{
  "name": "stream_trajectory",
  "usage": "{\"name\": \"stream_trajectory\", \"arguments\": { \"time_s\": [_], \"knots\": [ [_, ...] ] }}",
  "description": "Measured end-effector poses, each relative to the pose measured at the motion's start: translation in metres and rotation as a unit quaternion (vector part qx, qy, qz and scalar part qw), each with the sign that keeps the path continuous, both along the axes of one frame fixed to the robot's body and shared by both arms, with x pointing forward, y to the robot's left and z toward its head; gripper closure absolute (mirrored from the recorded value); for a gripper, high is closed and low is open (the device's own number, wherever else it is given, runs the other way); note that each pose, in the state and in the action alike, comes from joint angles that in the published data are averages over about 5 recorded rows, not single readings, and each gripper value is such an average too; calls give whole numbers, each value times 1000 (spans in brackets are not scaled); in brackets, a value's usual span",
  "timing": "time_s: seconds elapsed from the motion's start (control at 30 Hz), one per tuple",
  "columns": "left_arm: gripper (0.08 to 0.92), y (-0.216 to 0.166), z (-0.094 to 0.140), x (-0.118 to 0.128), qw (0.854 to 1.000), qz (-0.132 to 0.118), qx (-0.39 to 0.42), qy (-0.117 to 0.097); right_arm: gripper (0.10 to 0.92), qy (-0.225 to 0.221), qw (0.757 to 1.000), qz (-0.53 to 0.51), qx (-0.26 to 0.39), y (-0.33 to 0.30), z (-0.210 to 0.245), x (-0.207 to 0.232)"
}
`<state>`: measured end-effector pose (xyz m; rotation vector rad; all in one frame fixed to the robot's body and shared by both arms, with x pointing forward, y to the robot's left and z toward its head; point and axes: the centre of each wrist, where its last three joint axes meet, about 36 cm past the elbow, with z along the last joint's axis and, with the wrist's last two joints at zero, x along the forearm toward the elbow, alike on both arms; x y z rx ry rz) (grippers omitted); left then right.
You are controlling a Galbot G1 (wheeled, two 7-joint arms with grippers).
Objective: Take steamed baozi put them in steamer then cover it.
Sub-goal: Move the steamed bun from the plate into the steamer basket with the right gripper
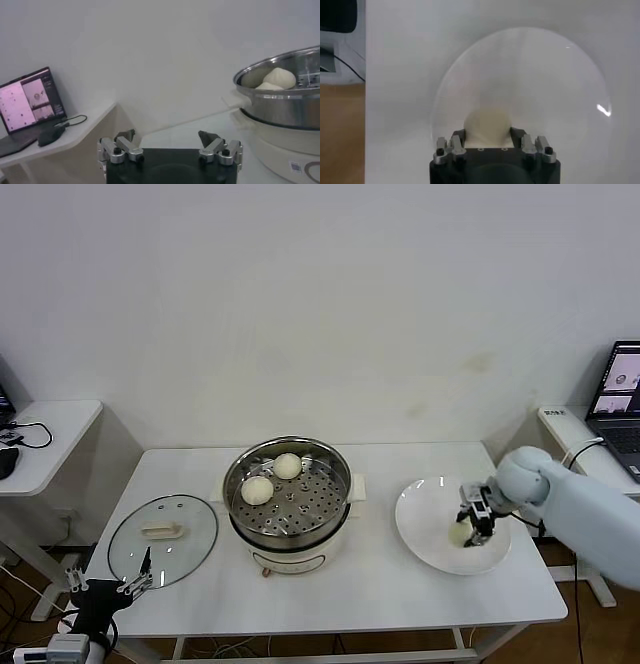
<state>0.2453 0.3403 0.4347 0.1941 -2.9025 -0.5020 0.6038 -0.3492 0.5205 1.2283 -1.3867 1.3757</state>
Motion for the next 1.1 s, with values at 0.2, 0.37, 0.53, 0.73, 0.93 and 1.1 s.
{"name": "stream_trajectory", "arguments": {
  "time_s": [0.2,0.37,0.53,0.73,0.93,1.1],
  "knots": [
    [177,0,3,2,1000,-4,0,-6,439,-35,999,14,21,24,56,21],
    [177,0,5,3,1000,-5,0,-8,437,-68,996,38,39,55,109,37],
    [177,2,6,3,1000,-3,0,-9,437,-95,992,69,54,94,156,47],
    [177,2,8,2,1000,2,-2,-12,437,-111,984,119,67,153,187,54],
    [177,4,8,-1,1000,8,-1,-10,437,-107,973,190,71,223,186,48],
    [177,7,8,-3,1000,16,-3,-11,437,-100,961,252,61,272,167,41]
  ]
}}
